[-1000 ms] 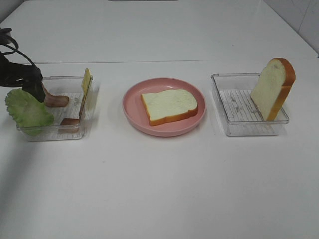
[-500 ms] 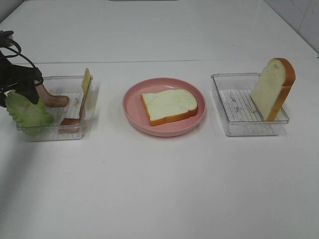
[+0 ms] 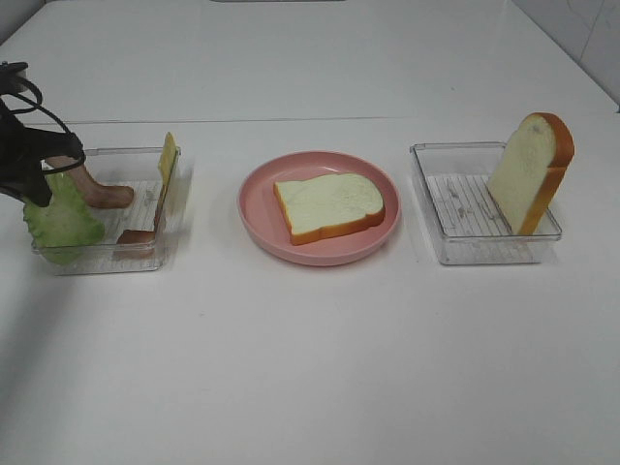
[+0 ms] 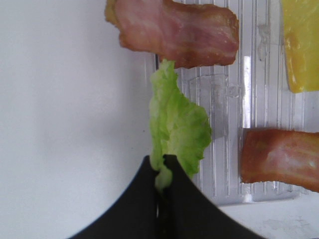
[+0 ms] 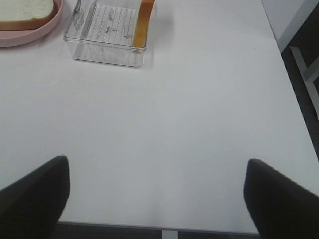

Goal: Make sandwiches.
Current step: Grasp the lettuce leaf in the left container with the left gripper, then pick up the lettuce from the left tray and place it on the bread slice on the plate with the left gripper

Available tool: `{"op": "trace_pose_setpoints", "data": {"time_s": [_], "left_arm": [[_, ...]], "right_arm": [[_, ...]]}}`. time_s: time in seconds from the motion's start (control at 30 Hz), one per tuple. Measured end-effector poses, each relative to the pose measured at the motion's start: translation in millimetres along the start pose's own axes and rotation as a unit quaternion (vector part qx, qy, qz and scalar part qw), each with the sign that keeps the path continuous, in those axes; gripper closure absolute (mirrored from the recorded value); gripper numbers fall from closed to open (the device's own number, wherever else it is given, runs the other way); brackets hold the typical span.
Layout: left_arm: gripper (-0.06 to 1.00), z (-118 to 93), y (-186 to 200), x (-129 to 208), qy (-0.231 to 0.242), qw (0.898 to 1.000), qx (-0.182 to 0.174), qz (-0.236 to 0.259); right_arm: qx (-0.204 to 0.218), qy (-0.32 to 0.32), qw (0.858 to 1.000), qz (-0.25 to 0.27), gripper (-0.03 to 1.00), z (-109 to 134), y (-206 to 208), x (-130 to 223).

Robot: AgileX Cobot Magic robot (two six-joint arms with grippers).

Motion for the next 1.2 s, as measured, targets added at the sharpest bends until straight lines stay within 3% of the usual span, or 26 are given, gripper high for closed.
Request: {"op": "trace_pose_setpoints", "data": {"time_s": [0.3, 0.57, 0.63, 0.77, 0.8, 0.83, 0.9, 1.0, 1.03, 1.1, 1.17, 1.2], "left_arm": [[0.94, -7.7, 39.4, -12.7, 0.0, 0.999, 0.01, -0.047], [0.94, -35.7, 106.3, -38.5, 0.016, 0.993, 0.068, -0.094], [0.94, -54.9, 130.0, -50.4, 0.032, 0.986, 0.118, -0.11], [0.94, -76.6, 147.4, -60.1, 0.024, 0.978, 0.159, -0.134], [0.94, -94.6, 152.6, -62.9, 0.009, 0.972, 0.182, -0.148], [0.94, -94.6, 152.6, -62.9, 0.009, 0.972, 0.182, -0.148], [0.94, -122.2, 154.9, -63.9, -0.006, 0.963, 0.209, -0.17], [0.94, -141.1, 152.5, -63.3, -0.007, 0.957, 0.228, -0.177], [0.94, -162.3, 145.7, -60.6, -0.008, 0.953, 0.247, -0.177], [0.94, -172.2, 139.9, -58.8, -0.005, 0.951, 0.256, -0.175], [0.94, -207.5, 111.9, -47.5, 0.007, 0.947, 0.286, -0.149], [0.94, -207.5, 111.9, -47.5, 0.007, 0.947, 0.286, -0.149]], "right_arm": [[0.0, 0.0, 1.0, 0.0, 0.05, 0.0, 0.0, 0.0], [0.0, 0.0, 1.0, 0.0, 0.05, 0.0, 0.0, 0.0], [0.0, 0.0, 1.0, 0.0, 0.05, 0.0, 0.0, 0.0], [0.0, 0.0, 1.0, 0.0, 0.05, 0.0, 0.0, 0.0], [0.0, 0.0, 1.0, 0.0, 0.05, 0.0, 0.0, 0.0], [0.0, 0.0, 1.0, 0.0, 0.05, 0.0, 0.0, 0.0], [0.0, 0.0, 1.0, 0.0, 0.05, 0.0, 0.0, 0.0], [0.0, 0.0, 1.0, 0.0, 0.05, 0.0, 0.0, 0.0], [0.0, 0.0, 1.0, 0.0, 0.05, 0.0, 0.0, 0.0], [0.0, 0.0, 1.0, 0.0, 0.05, 0.0, 0.0, 0.0], [0.0, 0.0, 1.0, 0.0, 0.05, 0.0, 0.0, 0.0], [0.0, 0.0, 1.0, 0.0, 0.05, 0.0, 0.0, 0.0]]}}
Point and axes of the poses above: a point on each arm's last joint axis where the gripper is mounted, y pointing back along that axis away from the gripper, z along the wrist's bending axis when the last joint is at zero, x = y × z, the point moved 7 cm from there along -y, pointing out along that axis toward the gripper, and after that the axes turned 5 degrees about y, right-handed, at the moved point
